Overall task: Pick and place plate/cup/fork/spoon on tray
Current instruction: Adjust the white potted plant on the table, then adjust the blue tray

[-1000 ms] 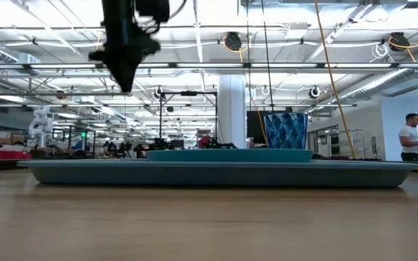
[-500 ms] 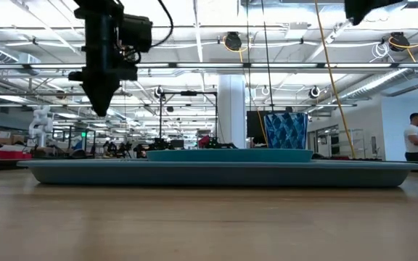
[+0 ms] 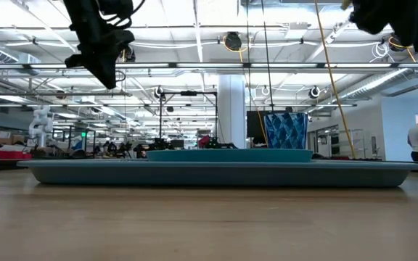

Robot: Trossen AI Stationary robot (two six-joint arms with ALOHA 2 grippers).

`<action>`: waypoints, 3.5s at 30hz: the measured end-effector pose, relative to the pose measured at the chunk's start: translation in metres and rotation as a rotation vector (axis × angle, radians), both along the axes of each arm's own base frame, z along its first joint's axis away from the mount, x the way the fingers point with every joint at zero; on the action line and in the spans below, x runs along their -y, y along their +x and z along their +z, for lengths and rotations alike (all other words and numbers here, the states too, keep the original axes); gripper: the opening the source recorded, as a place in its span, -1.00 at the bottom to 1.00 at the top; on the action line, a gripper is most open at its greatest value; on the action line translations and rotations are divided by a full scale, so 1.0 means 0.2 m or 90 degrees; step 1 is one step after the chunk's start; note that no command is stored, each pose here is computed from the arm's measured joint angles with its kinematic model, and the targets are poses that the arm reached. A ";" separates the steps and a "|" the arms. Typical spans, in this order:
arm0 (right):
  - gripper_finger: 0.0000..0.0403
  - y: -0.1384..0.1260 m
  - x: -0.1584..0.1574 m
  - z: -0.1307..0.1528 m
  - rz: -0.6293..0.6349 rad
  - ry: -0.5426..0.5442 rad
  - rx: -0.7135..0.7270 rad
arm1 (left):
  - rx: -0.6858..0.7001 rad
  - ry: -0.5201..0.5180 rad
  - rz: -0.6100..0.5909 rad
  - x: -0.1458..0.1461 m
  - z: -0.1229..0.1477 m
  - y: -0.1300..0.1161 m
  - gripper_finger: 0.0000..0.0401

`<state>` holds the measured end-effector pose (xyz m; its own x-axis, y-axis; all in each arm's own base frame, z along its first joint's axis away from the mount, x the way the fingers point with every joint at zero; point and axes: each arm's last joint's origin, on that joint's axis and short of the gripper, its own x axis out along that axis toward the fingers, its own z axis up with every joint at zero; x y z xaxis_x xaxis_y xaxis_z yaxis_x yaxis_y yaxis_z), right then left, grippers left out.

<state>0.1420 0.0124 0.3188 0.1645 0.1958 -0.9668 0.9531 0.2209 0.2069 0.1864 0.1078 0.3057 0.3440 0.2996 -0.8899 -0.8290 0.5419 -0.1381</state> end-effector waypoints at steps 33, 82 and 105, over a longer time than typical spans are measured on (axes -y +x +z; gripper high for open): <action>-0.51 -0.06 -0.27 -0.41 0.036 0.108 -0.152 | 0.000 -0.008 0.004 -0.01 0.00 -0.01 -0.77; -0.51 -0.16 -0.23 -0.27 -0.162 -0.090 0.210 | -0.136 -0.104 -0.070 -0.39 -0.32 0.03 -0.36; -0.51 -0.13 -0.25 -0.25 -0.139 -0.028 0.227 | -0.075 -0.115 0.076 -0.57 -0.58 0.21 0.21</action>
